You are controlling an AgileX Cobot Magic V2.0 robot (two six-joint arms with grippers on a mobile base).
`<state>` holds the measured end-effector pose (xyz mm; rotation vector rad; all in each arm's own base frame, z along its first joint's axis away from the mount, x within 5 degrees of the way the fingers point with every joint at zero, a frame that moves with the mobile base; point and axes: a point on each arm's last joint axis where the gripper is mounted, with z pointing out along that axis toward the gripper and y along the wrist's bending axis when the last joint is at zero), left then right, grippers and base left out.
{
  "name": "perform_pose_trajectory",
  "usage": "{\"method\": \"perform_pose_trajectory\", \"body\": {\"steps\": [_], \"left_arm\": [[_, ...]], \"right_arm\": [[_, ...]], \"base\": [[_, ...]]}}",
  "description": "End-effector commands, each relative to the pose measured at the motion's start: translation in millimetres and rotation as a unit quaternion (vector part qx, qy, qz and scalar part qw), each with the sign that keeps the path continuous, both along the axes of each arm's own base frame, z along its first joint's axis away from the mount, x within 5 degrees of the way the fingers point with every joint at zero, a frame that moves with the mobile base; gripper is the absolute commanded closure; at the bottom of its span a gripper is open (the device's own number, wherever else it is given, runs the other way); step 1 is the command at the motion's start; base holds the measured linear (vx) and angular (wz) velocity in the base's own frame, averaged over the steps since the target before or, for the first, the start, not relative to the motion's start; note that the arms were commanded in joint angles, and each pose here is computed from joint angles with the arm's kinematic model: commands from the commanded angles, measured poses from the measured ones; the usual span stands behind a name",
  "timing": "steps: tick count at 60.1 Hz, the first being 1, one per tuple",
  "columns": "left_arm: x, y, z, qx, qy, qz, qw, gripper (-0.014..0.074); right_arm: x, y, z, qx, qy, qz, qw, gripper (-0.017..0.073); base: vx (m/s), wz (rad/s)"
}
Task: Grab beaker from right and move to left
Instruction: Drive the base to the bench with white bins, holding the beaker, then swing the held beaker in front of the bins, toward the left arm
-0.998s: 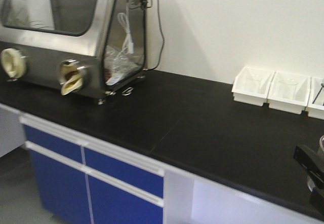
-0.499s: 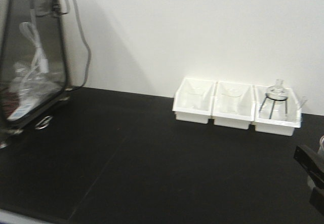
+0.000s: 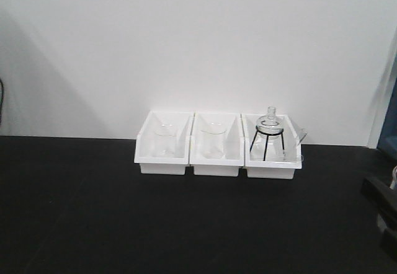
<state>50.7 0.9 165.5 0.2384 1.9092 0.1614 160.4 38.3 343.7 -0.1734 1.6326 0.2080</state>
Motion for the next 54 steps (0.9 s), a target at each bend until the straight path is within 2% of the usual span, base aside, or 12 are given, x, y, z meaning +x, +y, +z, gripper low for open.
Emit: {"method": "perform_pose_trajectory", "body": {"steps": [1, 22, 54], "left_arm": [[2.1, -0.9, 0.7, -0.001, -0.032, -0.006, 0.999, 0.06], [2.1, -0.9, 0.7, -0.001, -0.032, -0.006, 0.999, 0.06], [2.1, -0.9, 0.7, -0.001, -0.032, -0.006, 0.999, 0.06]], "right_arm": [[-2.2, 1.5, 13.1, 0.0, -0.024, 0.01, 1.0, 0.0564], [-2.2, 1.5, 13.1, 0.0, -0.024, 0.01, 1.0, 0.0564], [-2.3, 1.9, 13.2, 0.0, -0.025, 0.013, 1.0, 0.0564]], "base": [[0.2, -0.36], [0.12, -0.24], [0.01, -0.02]]}}
